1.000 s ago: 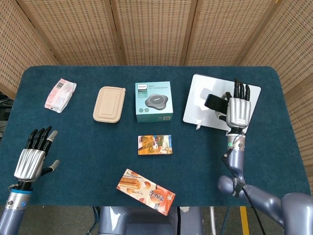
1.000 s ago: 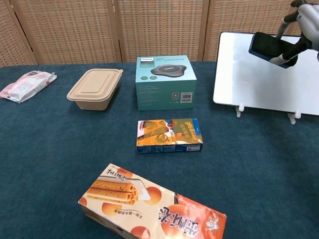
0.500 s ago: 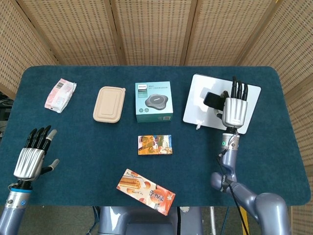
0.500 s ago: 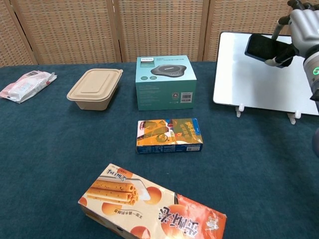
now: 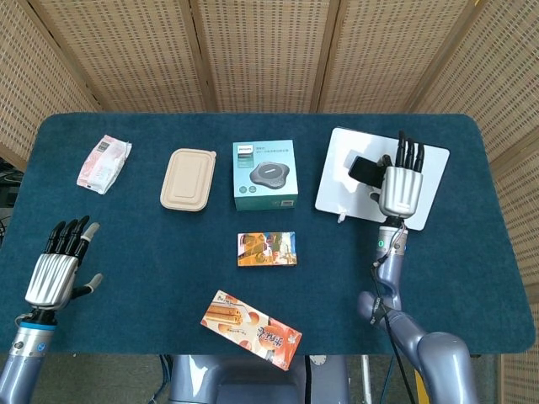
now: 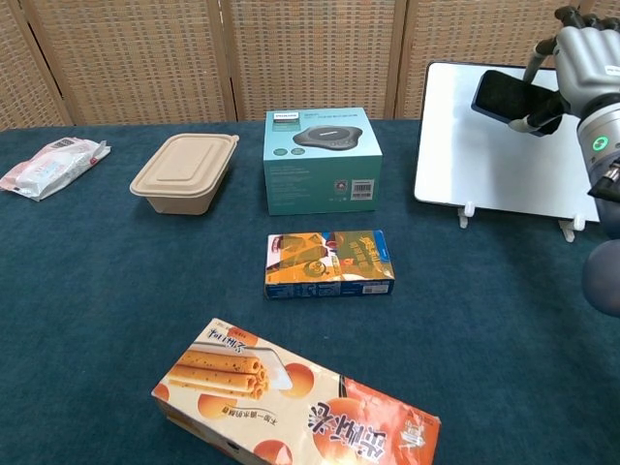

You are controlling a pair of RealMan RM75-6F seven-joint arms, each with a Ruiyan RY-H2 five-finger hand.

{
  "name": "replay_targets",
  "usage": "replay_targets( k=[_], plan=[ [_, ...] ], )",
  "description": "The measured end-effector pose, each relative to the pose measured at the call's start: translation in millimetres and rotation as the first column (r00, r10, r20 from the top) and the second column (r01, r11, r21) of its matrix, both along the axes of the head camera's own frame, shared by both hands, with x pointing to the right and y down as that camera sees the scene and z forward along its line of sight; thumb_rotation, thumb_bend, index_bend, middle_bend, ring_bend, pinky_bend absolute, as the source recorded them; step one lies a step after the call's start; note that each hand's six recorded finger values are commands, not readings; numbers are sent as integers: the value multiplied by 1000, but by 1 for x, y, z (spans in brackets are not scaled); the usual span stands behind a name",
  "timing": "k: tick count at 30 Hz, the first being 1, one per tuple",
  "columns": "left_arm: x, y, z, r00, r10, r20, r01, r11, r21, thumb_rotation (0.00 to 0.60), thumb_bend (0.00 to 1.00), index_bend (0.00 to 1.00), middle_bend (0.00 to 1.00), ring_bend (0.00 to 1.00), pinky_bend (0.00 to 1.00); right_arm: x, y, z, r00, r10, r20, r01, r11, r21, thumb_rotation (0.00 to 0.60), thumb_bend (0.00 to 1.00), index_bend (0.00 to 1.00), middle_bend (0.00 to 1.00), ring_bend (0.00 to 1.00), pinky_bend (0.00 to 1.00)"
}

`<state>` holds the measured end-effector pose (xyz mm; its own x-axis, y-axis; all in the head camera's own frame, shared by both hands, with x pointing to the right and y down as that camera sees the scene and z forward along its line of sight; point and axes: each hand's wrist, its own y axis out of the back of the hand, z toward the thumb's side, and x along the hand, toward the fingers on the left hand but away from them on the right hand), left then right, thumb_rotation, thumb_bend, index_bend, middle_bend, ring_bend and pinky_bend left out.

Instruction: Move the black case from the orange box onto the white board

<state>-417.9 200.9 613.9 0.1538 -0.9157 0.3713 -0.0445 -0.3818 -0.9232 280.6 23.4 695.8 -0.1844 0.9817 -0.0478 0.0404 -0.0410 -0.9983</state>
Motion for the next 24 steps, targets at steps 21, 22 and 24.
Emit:
replay_targets(
  k=[21,22,24],
  plan=[
    [-3,-2,4,1000,-14,7,14,1000,-9,600,237,0,0,0,0,10,-8,18,998,51,-22,-53,996,-78,600,160,571,34,0,0],
    [-3,-2,4,1000,-14,8,14,1000,-10,600,237,0,0,0,0,11,-8,19,998,52,-23,-54,995,-81,600,159,570,34,0,0],
    [-3,-2,4,1000,-15,7,15,1000,-11,600,237,0,0,0,0,11,-8,20,998,55,-23,-57,995,-85,600,156,570,34,0,0]
  ],
)
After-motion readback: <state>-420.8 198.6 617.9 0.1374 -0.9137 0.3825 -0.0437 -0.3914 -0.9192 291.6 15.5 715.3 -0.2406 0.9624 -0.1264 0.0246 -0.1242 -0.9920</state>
